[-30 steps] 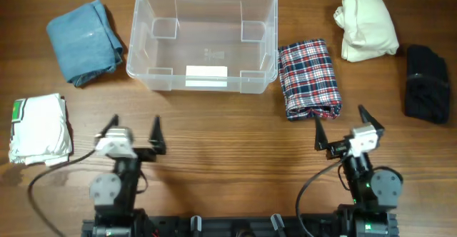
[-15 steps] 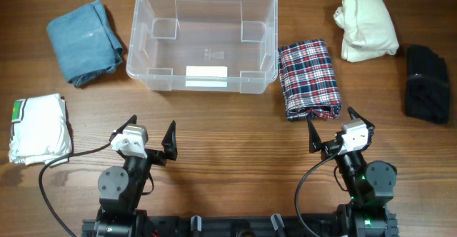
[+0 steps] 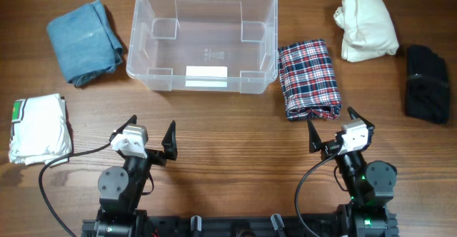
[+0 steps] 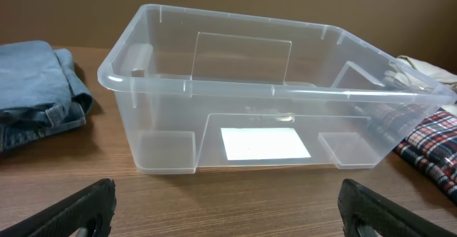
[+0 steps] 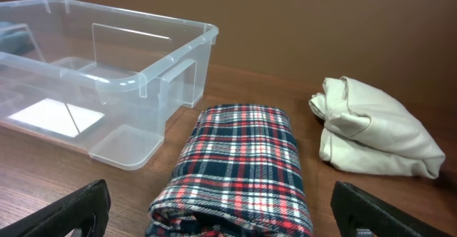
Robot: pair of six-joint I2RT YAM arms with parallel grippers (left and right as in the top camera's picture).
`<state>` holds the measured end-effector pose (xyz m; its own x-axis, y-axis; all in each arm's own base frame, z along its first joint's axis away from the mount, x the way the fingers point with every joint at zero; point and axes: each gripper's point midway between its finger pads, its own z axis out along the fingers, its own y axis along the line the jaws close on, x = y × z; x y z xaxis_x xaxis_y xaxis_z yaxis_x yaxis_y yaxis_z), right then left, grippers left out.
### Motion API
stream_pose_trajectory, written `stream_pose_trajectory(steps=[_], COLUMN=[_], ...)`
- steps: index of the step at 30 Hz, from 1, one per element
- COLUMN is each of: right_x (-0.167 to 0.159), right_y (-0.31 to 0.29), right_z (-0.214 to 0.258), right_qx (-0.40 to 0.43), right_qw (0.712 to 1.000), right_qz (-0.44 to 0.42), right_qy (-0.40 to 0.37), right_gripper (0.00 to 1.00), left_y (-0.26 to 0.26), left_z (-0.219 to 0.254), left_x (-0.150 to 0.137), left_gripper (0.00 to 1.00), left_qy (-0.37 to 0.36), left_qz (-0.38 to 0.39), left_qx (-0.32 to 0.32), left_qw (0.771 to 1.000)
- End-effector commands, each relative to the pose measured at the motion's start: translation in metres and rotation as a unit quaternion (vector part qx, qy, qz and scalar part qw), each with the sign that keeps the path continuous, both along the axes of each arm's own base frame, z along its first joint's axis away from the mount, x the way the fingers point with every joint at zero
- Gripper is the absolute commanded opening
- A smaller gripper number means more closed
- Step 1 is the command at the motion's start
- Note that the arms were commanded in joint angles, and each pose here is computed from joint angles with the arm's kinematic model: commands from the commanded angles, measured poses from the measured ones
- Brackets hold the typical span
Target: Pack container
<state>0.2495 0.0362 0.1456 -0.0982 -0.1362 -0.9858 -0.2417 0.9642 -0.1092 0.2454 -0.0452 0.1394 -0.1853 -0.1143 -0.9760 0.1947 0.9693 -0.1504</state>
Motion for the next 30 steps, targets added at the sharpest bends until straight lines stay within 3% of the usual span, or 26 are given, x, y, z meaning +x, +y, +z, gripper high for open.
stream_pose_trajectory(steps=[1,29,30], right_x=[0.000,0.000,0.001], right_y=[0.001,-0.001,0.003], right_z=[0.001,0.002,0.017], right_qx=[-0.006,-0.007,-0.005], right_qw=[1.000,1.000,0.999], right_qz=[0.002,-0.002,0.008], right_qy=[-0.005,-0.005,-0.037], right_gripper=[1.00,1.00,1.00], left_y=[-0.001,-0.001,-0.001], left_z=[-0.003,-0.003,-0.003], left_x=[0.000,0.000,0.000], left_gripper=[1.00,1.00,1.00], left_qy=[0.004,0.004,0.004], left_qz=[-0.001,-0.001,-0.001], left_qx=[0.000,0.000,0.000], left_qw=[1.000,1.000,1.000])
